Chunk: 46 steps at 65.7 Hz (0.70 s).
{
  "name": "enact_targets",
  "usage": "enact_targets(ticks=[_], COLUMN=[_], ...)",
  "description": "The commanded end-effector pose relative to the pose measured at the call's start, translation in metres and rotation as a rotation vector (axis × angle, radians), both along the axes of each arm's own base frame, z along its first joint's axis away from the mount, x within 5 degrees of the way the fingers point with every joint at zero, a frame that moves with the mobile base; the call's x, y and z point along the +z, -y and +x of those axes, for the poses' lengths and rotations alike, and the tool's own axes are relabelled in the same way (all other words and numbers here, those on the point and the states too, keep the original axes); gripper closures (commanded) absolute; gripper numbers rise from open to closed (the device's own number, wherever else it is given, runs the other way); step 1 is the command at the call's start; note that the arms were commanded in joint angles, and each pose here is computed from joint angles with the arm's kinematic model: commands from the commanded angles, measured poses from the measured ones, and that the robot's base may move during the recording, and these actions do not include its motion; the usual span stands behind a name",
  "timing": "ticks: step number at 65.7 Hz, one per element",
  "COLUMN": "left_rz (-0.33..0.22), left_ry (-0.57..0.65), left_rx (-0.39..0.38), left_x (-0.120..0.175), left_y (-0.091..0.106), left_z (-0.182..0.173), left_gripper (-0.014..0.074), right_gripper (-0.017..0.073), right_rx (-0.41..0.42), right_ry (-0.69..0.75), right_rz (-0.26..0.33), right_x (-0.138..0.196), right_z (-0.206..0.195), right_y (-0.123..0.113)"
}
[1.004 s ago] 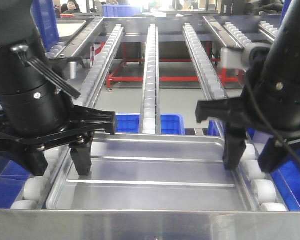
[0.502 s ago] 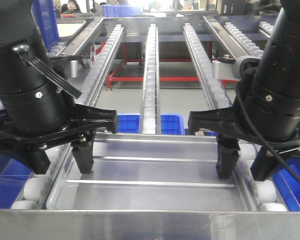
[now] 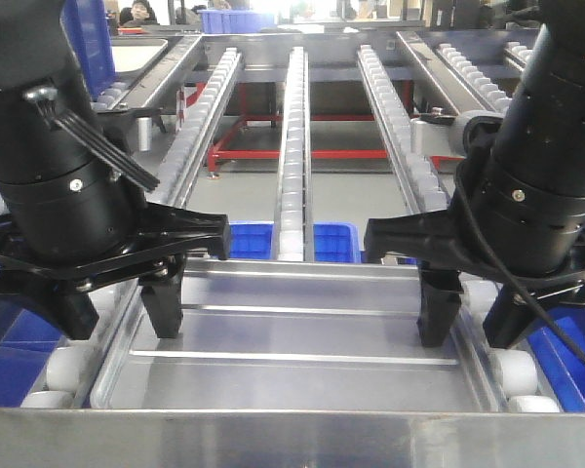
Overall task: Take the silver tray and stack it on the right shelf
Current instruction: 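Close both grippers on the tray's side rims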
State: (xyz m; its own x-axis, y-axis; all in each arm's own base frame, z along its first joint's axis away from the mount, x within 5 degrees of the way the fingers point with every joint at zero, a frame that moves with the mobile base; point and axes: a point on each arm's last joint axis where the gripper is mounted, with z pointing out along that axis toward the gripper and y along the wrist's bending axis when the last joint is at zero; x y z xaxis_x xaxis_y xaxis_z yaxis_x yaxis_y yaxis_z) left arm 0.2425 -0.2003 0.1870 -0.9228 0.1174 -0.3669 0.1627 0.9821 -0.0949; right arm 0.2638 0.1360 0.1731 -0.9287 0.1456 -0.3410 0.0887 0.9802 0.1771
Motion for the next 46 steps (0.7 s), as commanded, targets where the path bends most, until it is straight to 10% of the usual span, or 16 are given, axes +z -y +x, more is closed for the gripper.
enact_targets(ticks=[1,20,46], left_rz=[-0.06,-0.06,-0.06], left_ry=[0.069,0.069,0.069], left_rx=[-0.012,-0.012,-0.012], left_x=[0.0193,0.0193,0.0193], left_y=[0.0061,0.0061,0.0061], left_z=[0.0023,0.0023,0.0023], left_gripper=[0.0332,0.0459,0.0697], right_gripper=[0.0145,0.0174,0.049], right_rx=[-0.006,-0.006,-0.007], right_ry=[0.041,0.037,0.03], right_rz=[0.029,0.027,0.022], right_x=[0.0133,0.0131,0.0128], right_z=[0.0027,0.0024,0.0018], right_y=[-0.0017,-0.0015,-0.0011])
